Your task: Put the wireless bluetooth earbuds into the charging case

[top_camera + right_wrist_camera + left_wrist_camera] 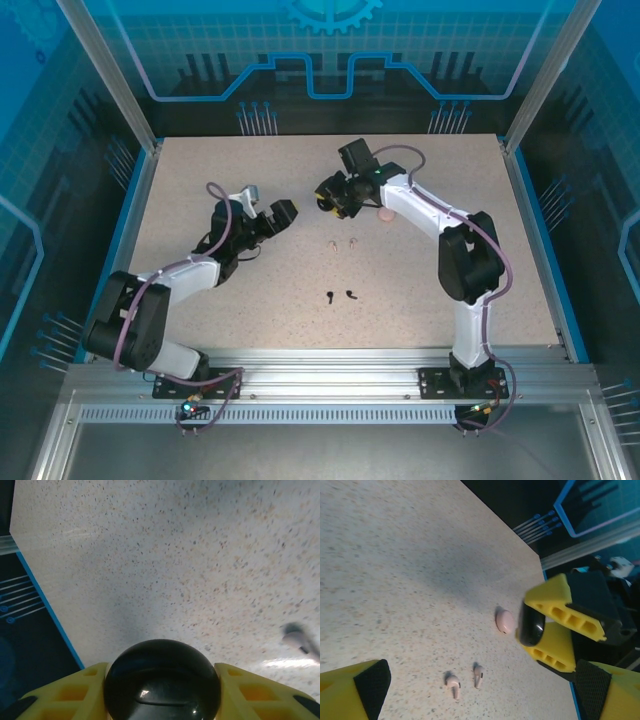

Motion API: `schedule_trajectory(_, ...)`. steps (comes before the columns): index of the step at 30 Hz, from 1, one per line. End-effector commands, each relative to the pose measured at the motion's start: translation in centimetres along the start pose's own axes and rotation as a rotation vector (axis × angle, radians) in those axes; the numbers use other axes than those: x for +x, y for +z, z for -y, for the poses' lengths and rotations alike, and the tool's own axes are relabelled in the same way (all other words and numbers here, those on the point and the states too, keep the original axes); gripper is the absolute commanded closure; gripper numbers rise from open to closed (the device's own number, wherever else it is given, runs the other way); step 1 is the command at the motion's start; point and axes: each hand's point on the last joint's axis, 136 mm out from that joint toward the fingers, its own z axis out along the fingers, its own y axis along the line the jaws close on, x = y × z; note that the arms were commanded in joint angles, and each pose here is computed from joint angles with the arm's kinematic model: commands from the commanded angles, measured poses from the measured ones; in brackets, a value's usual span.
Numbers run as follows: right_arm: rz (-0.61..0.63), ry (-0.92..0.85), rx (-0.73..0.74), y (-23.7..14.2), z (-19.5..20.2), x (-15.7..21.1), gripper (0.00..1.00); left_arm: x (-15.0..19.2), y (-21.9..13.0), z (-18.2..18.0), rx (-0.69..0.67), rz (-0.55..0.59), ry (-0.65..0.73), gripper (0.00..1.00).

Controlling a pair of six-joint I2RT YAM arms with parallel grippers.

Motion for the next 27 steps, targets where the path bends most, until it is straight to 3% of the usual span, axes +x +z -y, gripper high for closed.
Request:
schedule_trajectory(1,-0.011,0.134,-0.073,-0.5,-2.6,1.0,0.57,-0.1,0.9,2.7,0.119,0.021,0.053,0.02)
schedule_trajectory(11,0.046,0.16,-0.062,-1.3,-3.5,2.9,0.57,0.4,3.6,3.8,0.163,0.011,0.077,0.38)
schedule_trajectory(20,0.034,0.155,-0.069,-1.0,-3.7,3.6,0.57,0.5,4.4,3.5,0.166,0.008,0.07,0.49)
schedule_trajectory(27,0.032,0.161,-0.074,-0.7,-3.8,3.9,0.57,0.5,4.7,3.4,0.169,0.022,0.059,0.51)
